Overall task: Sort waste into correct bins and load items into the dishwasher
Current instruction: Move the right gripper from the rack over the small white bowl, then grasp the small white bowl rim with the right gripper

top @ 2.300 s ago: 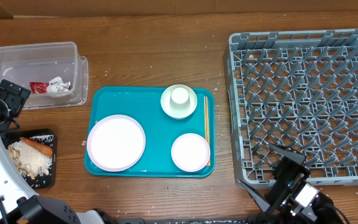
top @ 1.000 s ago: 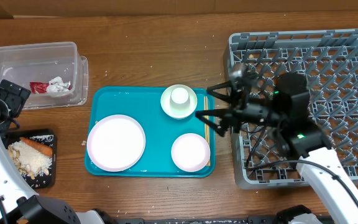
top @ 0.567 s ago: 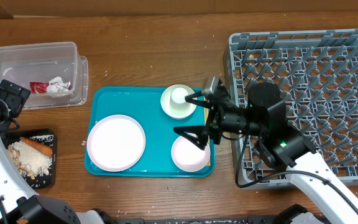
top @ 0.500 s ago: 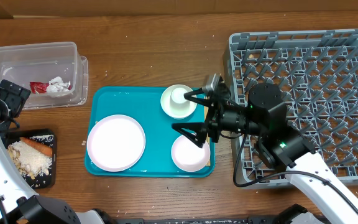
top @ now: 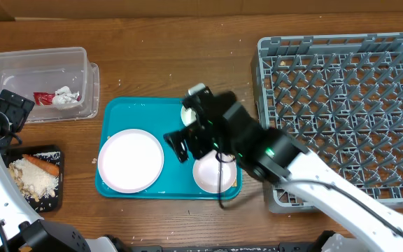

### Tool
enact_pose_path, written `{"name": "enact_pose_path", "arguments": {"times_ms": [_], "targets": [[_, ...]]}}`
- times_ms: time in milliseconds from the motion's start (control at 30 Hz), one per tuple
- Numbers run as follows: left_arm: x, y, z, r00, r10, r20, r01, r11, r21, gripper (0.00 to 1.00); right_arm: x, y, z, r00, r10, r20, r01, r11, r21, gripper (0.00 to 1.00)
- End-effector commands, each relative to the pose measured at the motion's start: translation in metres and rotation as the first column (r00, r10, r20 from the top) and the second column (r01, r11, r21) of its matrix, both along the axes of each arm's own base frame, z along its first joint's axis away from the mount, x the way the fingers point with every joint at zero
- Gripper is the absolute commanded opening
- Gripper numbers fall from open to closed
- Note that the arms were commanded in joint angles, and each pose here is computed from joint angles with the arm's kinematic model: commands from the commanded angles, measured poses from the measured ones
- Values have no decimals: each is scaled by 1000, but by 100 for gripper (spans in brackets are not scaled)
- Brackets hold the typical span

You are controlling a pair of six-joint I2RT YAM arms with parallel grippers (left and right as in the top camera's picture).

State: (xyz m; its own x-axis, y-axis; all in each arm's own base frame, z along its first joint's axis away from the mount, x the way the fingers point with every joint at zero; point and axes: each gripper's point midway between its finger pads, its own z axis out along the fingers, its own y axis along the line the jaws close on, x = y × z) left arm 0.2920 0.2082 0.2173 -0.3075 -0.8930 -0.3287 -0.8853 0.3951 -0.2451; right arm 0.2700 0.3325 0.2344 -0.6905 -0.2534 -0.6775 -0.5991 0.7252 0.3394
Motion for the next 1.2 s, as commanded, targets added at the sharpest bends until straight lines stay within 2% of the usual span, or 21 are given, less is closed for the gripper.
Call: {"name": "enact_pose_path", "arguments": {"times_ms": [0,233,400,467,633,800,967,1167], "targets": [[0,1,1,1000,-6,-4,6,1000,11,100,16,0,-26,984,-133,-117,124,989,-85,100],[0,1,1,1000,-6,-4,6,1000,10,100,-4,-17,-64,958,-158,-240,103,969,-225,100],[0,1,1,1000,-6,-4,6,1000,11,100,-27,-4,-64,933,-64,-354,6,987,-161,100],[0,1,1,1000,-6,-4,6,1000,10,100,-27,-4,-66,933,-64,-354,6,987,-161,100],[0,1,1,1000,-6,-4,6,1000,11,100,-11,-16,-93,908,-234,-347,152,957,-249,100],[0,1,1,1000,-6,-4,6,1000,11,100,-11,-15,-128,876,-276,-396,151,936,-318,99],[0,1,1,1000,-6,-4,6,1000,11,100,-17,-18,-164,829,-339,-445,156,904,-398,91],[0,1,1,1000,-6,-4,6,1000,10,100,-25,-13,-172,804,-370,-465,172,894,-414,82]]}}
